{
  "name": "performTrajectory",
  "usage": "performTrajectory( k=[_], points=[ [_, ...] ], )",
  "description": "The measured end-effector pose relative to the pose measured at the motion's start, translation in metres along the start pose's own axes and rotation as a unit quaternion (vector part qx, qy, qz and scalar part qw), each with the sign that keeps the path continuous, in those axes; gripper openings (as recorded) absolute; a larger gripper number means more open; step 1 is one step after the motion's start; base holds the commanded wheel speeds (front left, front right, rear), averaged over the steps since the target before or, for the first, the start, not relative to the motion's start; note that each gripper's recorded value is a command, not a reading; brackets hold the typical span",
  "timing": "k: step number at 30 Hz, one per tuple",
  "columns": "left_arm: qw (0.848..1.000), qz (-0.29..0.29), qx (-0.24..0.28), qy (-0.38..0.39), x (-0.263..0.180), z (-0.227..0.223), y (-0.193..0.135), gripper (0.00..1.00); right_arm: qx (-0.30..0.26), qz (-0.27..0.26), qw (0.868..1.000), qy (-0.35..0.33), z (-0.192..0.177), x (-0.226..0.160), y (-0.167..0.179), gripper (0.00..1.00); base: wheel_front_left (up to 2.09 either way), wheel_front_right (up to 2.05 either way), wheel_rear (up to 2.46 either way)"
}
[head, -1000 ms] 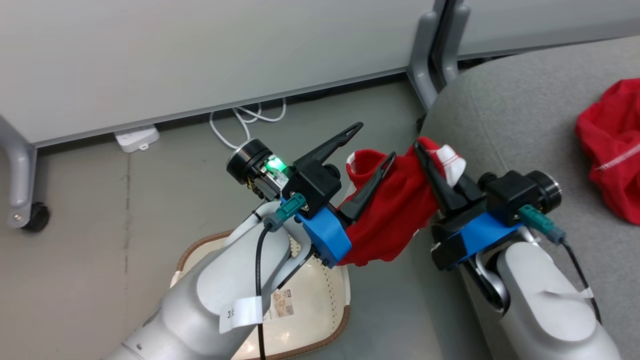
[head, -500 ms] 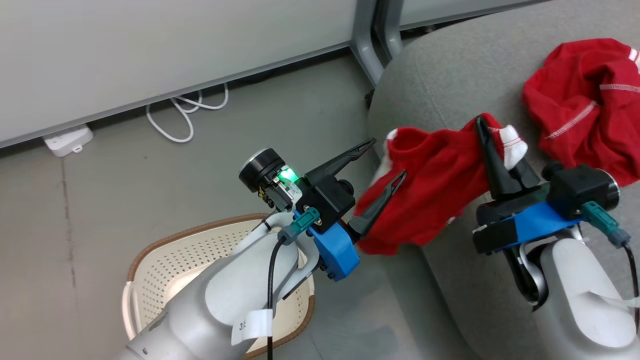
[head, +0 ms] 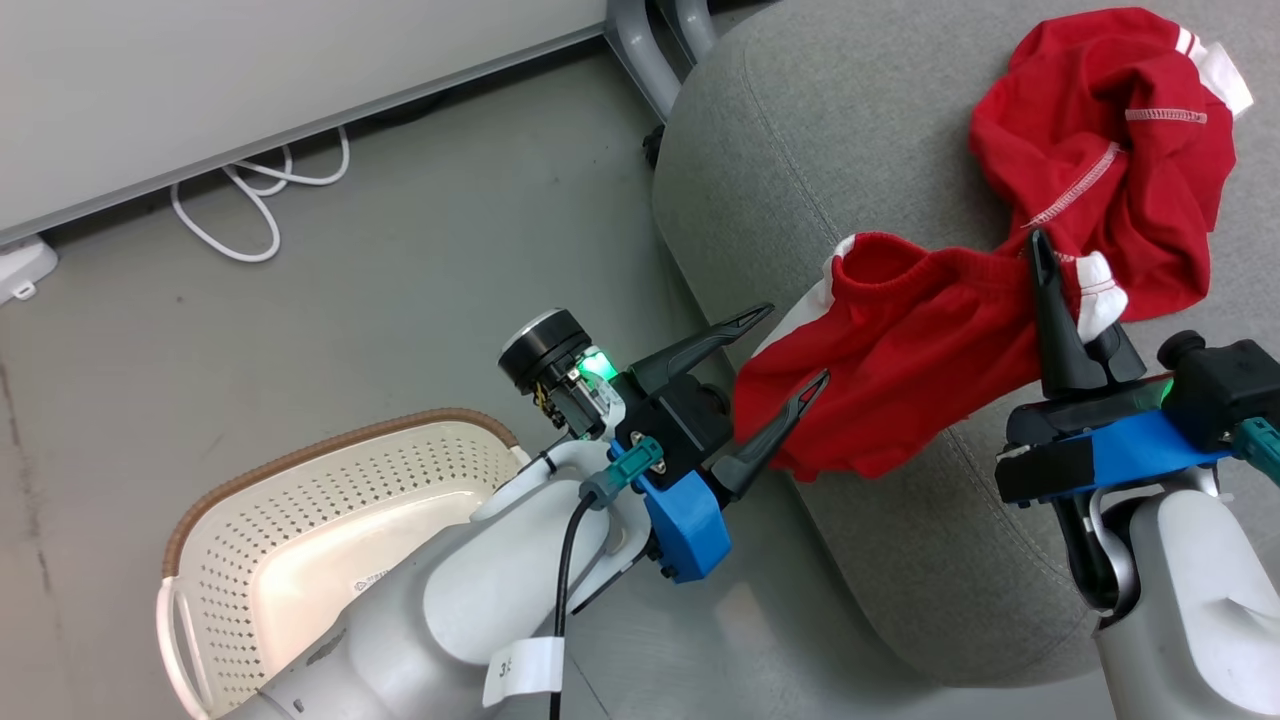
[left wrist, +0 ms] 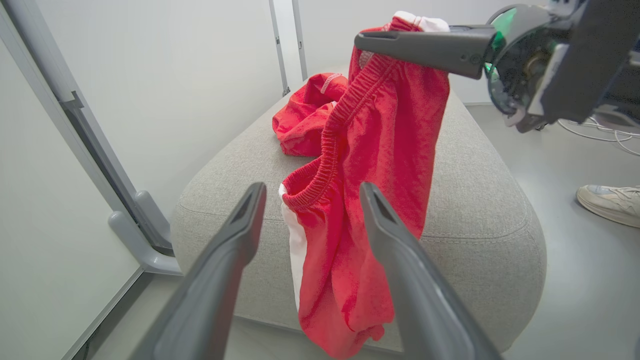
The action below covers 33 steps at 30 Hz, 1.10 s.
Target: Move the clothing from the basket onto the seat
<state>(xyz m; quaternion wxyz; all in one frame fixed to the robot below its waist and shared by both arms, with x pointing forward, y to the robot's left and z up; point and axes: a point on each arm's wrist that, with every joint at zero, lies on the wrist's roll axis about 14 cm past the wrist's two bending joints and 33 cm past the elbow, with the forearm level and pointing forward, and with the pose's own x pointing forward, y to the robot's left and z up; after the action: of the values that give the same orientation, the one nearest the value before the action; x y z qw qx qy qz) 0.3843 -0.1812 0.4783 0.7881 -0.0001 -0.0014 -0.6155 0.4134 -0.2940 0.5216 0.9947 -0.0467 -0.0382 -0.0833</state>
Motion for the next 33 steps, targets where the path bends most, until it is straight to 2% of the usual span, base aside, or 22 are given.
performTrajectory(
  k=[12, 18, 26, 30, 33],
  points=[
    [1.0, -0.015, -0.005, 0.004, 0.006, -0.007, -0.004, 1.0, -0.003, -0.018, 1.0, 0.008, -0.005, -0.004, -0.009, 0.0, 0.0, 0.0, 0.0],
    [1.0, -0.009, -0.003, 0.002, 0.003, -0.005, -0.001, 1.0, -0.012, -0.007, 1.0, -0.012, 0.008, 0.007, -0.005, 0.0, 0.0, 0.0, 0.0],
    [1.0, 0.003, -0.009, 0.001, 0.0, -0.011, 0.012, 1.0, -0.067, 0.006, 0.992, -0.111, 0.081, 0.056, -0.015, 0.0, 0.0, 0.0, 0.0],
    [1.0, 0.009, -0.012, 0.002, 0.0, -0.019, 0.021, 1.0, -0.104, -0.013, 0.979, -0.176, 0.134, 0.083, -0.038, 0.0, 0.0, 0.0, 0.0],
    [1.0, 0.012, -0.013, 0.006, -0.002, -0.028, 0.031, 1.0, -0.136, -0.043, 0.964, -0.223, 0.176, 0.099, -0.064, 0.0, 0.0, 0.0, 0.0]
  ],
)
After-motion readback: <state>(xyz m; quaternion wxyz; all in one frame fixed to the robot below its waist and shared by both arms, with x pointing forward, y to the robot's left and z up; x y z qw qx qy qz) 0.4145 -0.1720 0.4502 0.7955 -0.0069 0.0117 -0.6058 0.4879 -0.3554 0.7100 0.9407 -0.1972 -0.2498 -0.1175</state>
